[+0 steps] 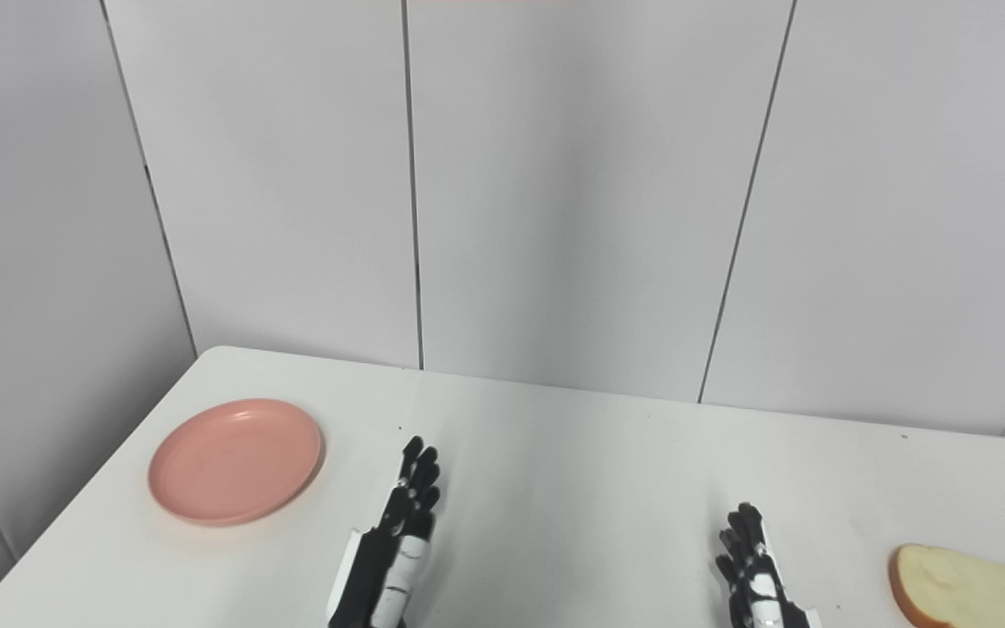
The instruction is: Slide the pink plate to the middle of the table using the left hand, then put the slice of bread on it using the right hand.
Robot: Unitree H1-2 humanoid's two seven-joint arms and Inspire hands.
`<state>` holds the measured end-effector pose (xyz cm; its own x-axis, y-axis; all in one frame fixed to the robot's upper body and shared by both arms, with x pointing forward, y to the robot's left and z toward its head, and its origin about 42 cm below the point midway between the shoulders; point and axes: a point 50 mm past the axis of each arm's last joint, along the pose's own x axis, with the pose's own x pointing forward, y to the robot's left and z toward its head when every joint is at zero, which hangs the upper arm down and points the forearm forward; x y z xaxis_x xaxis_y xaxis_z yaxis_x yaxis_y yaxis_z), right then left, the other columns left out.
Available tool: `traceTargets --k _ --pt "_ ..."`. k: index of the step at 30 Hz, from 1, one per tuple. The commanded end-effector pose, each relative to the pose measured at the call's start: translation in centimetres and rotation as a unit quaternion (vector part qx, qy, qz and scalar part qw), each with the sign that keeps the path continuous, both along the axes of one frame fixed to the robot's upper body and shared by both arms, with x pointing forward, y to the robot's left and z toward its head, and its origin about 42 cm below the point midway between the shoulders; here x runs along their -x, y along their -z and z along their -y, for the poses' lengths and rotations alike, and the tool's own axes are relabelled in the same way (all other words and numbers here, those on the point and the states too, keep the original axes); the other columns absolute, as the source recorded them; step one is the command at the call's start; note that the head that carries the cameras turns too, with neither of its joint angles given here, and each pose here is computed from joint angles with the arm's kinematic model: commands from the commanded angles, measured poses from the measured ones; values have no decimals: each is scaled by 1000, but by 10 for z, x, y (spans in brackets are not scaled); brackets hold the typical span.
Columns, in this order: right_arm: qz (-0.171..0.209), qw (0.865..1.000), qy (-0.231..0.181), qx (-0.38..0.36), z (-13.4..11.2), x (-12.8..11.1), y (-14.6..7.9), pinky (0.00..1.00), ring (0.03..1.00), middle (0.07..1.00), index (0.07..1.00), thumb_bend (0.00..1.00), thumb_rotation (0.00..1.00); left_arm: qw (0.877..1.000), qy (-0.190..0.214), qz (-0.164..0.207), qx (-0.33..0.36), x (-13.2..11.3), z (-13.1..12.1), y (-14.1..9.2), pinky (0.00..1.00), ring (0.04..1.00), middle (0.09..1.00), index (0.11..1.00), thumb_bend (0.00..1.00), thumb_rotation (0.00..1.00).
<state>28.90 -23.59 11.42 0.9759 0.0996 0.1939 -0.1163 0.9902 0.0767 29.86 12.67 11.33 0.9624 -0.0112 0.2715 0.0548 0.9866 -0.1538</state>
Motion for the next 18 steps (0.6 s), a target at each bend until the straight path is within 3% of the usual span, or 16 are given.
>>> traceTargets --k 1,4,9,16,18 --pt "-114 993 18 -11 -1 40 69 1000 1000 1000 1000 793 1000 999 -19 -23 12 11 -26 10 1000 987 995 1000 804 870" --pt "-114 993 15 -7 -5 41 69 1000 1000 1000 1000 800 1000 999 -29 6 31 -2 -40 -16 1000 973 979 986 831 850" --pt "-111 994 13 -5 -11 41 69 1000 1000 1000 1000 816 1000 997 -53 56 3 -33 -71 -58 953 906 914 897 914 869" --pt "-110 994 10 -6 -18 41 69 1000 1000 1000 1000 820 1000 992 -63 110 -19 -79 -119 -112 946 873 879 881 914 836" --pt "-110 994 10 -6 -19 41 68 1000 1000 1000 1000 817 1000 990 -75 118 -26 -91 -133 -125 882 832 846 865 889 845"
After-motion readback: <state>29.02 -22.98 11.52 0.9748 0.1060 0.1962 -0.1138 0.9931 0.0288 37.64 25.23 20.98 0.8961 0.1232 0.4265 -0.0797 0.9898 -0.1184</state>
